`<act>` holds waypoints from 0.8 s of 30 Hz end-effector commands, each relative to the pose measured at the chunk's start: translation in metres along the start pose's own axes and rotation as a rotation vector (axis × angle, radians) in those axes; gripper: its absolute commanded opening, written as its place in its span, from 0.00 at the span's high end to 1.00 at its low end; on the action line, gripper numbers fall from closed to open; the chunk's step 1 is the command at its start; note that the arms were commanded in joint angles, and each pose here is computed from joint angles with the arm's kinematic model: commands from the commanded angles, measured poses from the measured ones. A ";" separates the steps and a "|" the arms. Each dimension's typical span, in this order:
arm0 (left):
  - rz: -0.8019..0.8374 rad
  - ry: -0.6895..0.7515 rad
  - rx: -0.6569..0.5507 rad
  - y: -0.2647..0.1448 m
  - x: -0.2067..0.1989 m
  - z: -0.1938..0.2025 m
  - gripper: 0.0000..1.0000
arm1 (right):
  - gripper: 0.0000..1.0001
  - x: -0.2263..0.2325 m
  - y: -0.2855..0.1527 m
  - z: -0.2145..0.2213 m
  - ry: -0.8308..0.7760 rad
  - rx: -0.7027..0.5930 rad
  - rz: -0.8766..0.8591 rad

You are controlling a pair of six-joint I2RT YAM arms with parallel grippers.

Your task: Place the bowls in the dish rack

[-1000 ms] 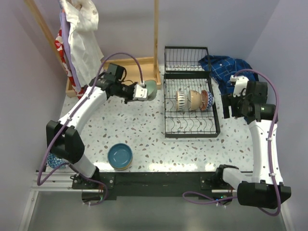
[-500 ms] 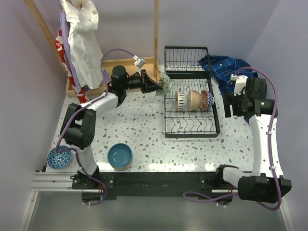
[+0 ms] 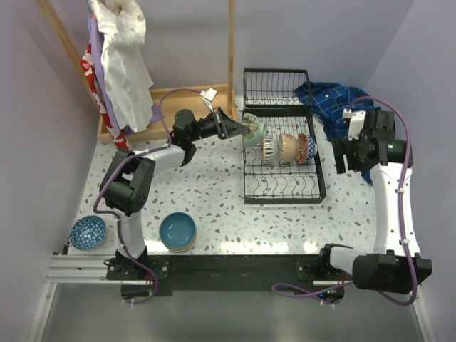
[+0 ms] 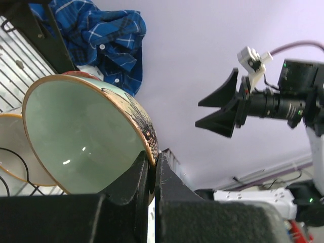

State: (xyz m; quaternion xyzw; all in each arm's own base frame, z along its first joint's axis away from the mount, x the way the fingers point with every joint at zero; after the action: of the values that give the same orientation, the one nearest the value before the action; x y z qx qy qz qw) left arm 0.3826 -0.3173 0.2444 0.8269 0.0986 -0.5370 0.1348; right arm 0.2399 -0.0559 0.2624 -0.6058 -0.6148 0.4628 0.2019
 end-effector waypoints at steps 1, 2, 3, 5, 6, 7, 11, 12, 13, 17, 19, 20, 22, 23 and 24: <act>0.078 -0.051 -0.124 0.005 -0.011 -0.019 1.00 | 0.19 -0.010 -0.010 -0.002 -0.003 0.019 0.039; 0.081 -0.075 -0.131 0.005 -0.008 -0.019 1.00 | 0.19 -0.011 -0.010 -0.001 -0.003 0.025 0.041; 0.080 -0.089 -0.135 0.005 -0.005 -0.018 1.00 | 0.19 -0.011 -0.009 -0.002 -0.004 0.029 0.039; 0.071 -0.126 -0.148 0.003 0.005 -0.016 1.00 | 0.19 -0.012 -0.010 -0.003 -0.003 0.035 0.043; 0.072 -0.137 -0.152 0.003 0.006 -0.015 1.00 | 0.19 -0.013 -0.010 -0.003 -0.003 0.036 0.046; 0.064 -0.156 -0.157 0.002 0.014 -0.014 1.00 | 0.19 -0.014 -0.010 -0.004 -0.005 0.039 0.046; 0.072 -0.206 -0.177 -0.002 0.025 -0.008 1.00 | 0.19 -0.015 -0.007 -0.005 -0.009 0.055 0.047; 0.071 -0.211 -0.180 -0.003 0.028 -0.007 1.00 | 0.19 -0.015 -0.007 -0.005 -0.009 0.057 0.047; 0.072 -0.215 -0.184 -0.004 0.029 -0.006 1.00 | 0.19 -0.016 -0.005 -0.006 -0.009 0.060 0.048; 0.069 -0.247 -0.203 -0.008 0.038 -0.001 1.00 | 0.19 -0.015 0.000 -0.007 -0.007 0.071 0.041; 0.060 -0.259 -0.205 -0.008 0.044 0.001 1.00 | 0.20 -0.015 0.001 -0.008 -0.007 0.072 0.037; 0.061 -0.256 -0.205 -0.008 0.046 0.001 1.00 | 0.19 -0.015 0.002 -0.008 -0.008 0.076 0.035; 0.052 -0.261 -0.202 -0.007 0.053 0.002 1.00 | 0.19 -0.015 0.003 -0.009 -0.009 0.076 0.034; 0.047 -0.264 -0.200 -0.006 0.055 0.002 1.00 | 0.19 -0.015 0.003 -0.009 -0.007 0.076 0.034; 0.037 -0.273 -0.195 -0.006 0.061 0.004 1.00 | 0.19 -0.015 0.005 -0.010 -0.008 0.078 0.033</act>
State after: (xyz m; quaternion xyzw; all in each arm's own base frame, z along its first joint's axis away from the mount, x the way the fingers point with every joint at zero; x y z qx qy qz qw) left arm 0.3980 -0.3125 0.1609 0.7019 0.1470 -0.6686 0.1970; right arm 0.2490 -0.0643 0.2551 -0.5936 -0.5894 0.4980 0.2286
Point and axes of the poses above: each gripper's point midway between its finger pads, its own y axis out along the fingers, its own x axis along the line the jaws close on, z = x × y, the point moved 3 cm from there along -y, back along the fingers, and after that the axes turned 10 degrees about -y, right-handed, at the moved point
